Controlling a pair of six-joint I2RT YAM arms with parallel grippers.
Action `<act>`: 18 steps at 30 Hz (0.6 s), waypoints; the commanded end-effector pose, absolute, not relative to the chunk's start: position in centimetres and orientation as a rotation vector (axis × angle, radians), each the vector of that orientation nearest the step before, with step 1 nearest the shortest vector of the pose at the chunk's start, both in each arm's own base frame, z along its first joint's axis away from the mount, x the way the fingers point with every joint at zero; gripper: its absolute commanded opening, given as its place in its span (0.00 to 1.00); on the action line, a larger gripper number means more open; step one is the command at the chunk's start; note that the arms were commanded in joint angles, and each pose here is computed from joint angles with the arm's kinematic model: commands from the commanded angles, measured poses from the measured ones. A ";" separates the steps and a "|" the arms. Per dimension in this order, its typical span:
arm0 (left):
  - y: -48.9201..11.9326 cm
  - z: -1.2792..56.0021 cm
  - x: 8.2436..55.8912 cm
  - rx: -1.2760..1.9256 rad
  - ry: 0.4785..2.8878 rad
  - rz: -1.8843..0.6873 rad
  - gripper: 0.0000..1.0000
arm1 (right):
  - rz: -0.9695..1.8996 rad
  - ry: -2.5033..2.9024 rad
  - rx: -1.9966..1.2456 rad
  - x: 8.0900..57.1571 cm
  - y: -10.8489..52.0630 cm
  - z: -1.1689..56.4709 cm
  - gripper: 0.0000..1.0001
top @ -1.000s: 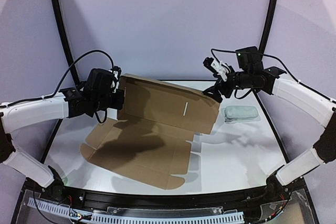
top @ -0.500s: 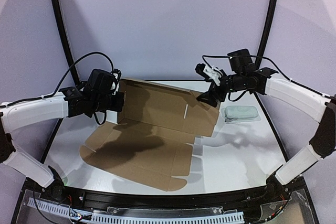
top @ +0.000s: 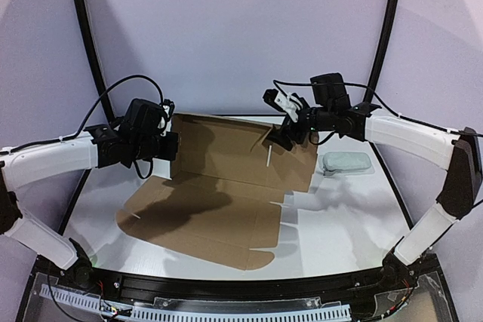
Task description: Fold the paper box
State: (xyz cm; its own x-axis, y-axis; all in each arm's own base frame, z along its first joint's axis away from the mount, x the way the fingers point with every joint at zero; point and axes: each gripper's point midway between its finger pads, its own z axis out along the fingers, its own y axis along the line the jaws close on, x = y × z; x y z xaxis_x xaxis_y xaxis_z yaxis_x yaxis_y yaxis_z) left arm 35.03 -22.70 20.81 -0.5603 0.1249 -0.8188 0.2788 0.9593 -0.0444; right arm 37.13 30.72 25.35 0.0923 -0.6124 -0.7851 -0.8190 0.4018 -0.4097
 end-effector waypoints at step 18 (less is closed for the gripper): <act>-20.8 23.3 34.7 0.073 2.062 -0.224 0.01 | 0.080 1.666 -0.829 41.3 30.3 30.1 0.98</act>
State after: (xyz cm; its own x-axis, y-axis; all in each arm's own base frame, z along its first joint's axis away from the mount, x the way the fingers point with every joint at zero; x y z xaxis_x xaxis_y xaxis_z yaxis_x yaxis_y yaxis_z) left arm 34.97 -21.13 21.04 -0.5413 0.0482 -0.8395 0.1910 0.9793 -0.0670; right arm 40.96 31.79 26.28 -0.0227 -0.5429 -0.8395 -0.6583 0.6401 -0.3962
